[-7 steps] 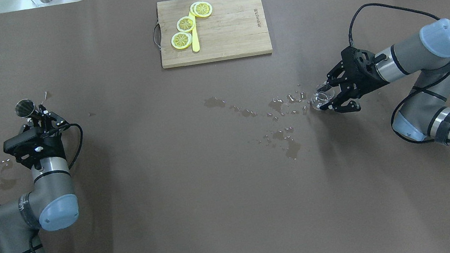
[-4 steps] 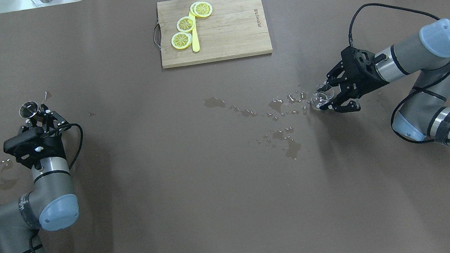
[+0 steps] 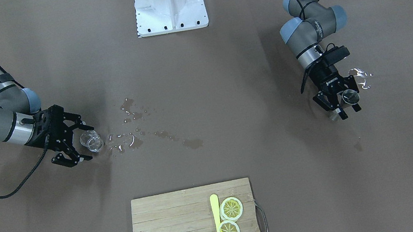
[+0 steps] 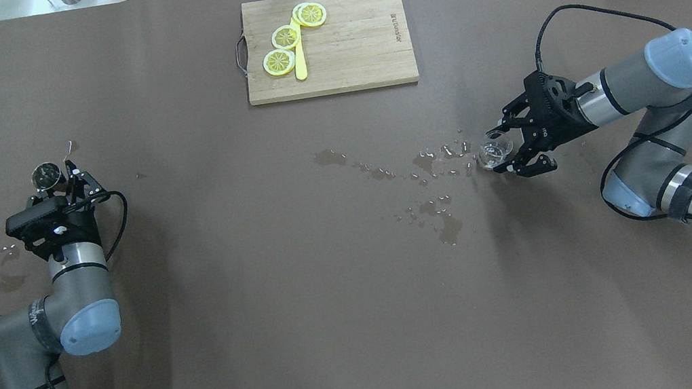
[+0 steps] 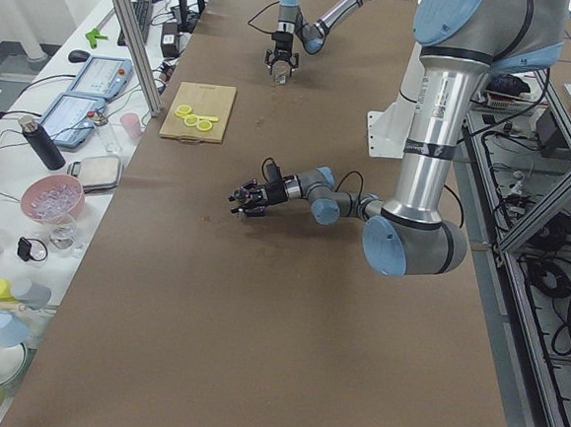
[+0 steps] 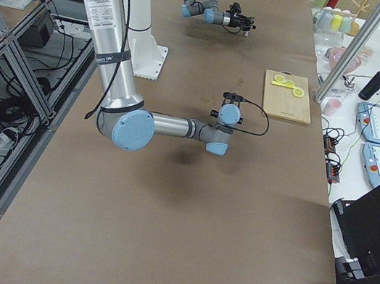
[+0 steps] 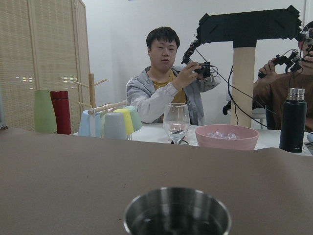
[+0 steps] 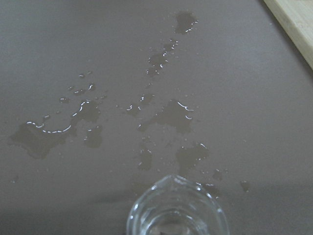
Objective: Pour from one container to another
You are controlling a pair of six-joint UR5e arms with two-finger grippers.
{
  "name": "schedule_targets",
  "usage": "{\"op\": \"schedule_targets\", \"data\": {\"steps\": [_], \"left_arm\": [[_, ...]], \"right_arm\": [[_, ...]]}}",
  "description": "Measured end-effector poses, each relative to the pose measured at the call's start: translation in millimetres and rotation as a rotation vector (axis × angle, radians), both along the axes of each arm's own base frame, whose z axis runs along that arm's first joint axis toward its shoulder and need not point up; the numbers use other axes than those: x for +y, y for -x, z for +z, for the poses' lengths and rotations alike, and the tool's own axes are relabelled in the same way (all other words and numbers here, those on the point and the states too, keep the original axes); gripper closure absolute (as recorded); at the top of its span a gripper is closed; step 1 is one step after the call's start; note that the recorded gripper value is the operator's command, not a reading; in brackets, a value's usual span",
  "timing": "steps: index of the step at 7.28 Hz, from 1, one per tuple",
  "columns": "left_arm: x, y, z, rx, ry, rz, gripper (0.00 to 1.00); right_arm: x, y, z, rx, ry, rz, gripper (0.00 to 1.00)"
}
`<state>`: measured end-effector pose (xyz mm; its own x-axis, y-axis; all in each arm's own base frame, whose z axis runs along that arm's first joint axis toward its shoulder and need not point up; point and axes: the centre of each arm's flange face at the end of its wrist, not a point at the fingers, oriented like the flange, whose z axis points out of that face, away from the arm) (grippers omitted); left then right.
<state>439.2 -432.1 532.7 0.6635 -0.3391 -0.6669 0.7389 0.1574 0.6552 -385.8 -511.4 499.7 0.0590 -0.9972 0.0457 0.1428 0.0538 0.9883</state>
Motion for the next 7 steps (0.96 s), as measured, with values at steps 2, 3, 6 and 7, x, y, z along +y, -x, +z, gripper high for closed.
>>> {"op": "schedule_targets", "data": {"steps": [2,3,6,7], "left_arm": [[6.1,-3.6,-6.4,0.007,-0.008,0.01,0.01],[12.1,-6.9,-11.2,0.012,-0.014,0.021,0.01],[35.8,-5.8,-16.4,0.008,-0.046,0.039,0.01],[46.2,2.9,-17.7,0.01,-0.051,0.05,0.01]], "right_arm": [[0.7,-0.3,-1.1,-0.003,0.003,-0.004,0.0],[0.9,-1.1,-3.0,-0.006,0.003,-0.007,0.0],[-0.4,-7.7,-10.8,-0.02,0.01,-0.022,0.0],[-1.3,-11.0,-15.3,-0.028,0.021,-0.026,0.0]]}}
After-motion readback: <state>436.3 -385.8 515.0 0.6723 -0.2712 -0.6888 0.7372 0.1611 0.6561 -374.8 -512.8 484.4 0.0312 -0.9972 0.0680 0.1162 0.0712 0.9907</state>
